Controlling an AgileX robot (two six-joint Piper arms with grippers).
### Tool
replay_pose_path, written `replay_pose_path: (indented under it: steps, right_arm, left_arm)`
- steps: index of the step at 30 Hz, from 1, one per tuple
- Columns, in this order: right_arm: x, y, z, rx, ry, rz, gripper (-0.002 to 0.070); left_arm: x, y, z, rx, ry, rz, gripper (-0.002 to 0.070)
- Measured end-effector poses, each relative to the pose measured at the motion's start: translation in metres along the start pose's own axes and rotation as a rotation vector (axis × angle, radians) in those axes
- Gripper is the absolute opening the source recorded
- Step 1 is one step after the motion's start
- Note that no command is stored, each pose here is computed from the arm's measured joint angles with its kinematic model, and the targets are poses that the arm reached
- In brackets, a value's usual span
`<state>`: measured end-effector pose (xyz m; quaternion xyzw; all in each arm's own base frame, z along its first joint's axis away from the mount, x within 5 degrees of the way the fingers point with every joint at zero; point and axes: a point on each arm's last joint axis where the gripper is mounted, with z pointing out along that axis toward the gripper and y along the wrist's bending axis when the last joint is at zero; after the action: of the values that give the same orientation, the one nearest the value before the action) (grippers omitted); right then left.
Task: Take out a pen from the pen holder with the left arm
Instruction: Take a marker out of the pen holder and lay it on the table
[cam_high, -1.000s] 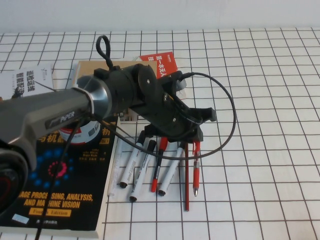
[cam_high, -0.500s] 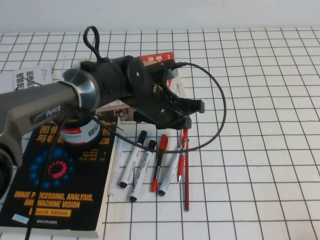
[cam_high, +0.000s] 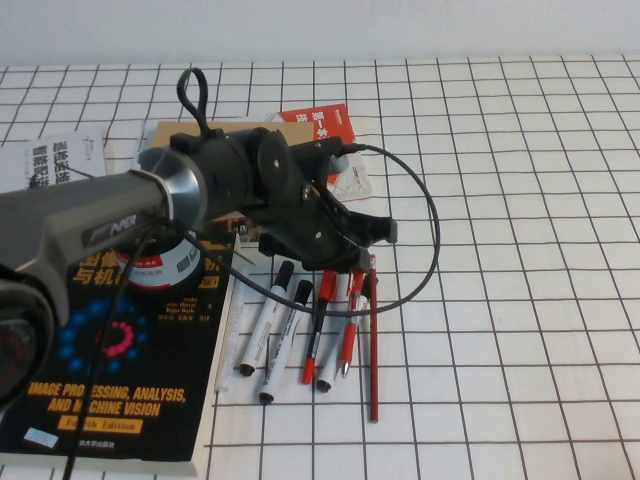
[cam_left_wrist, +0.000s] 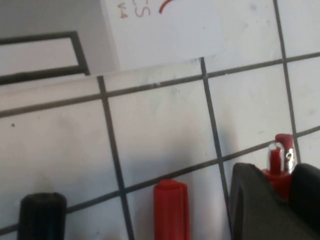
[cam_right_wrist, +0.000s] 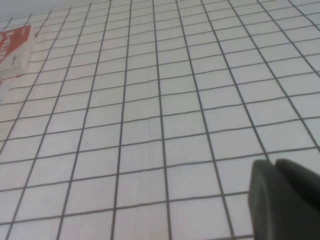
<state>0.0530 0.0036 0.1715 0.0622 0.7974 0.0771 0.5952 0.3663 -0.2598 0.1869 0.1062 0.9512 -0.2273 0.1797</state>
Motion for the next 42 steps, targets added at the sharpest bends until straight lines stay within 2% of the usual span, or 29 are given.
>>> replay_pose_path:
  steps: [15, 24, 30, 42]
  right_arm:
    - [0.0, 0.0, 0.0, 0.0, 0.0, 0.0, -0.0017]
    - [0.0, 0.0, 0.0, 0.0, 0.0, 0.0, -0.0016]
    - [0.0, 0.0, 0.0, 0.0, 0.0, 0.0, -0.0016]
    - [0.0, 0.0, 0.0, 0.0, 0.0, 0.0, -0.0017]
  left_arm:
    - [0.003, -0.011, 0.012, 0.015, -0.04, 0.015, 0.0113]
    - [0.012, -0.027, 0.017, 0.024, -0.026, 0.111, 0.0113]
    - [0.015, -0.023, 0.026, 0.016, -0.014, 0.102, 0.0113]
    - [0.006, -0.002, 0.025, -0.013, -0.017, 0.029, 0.0113]
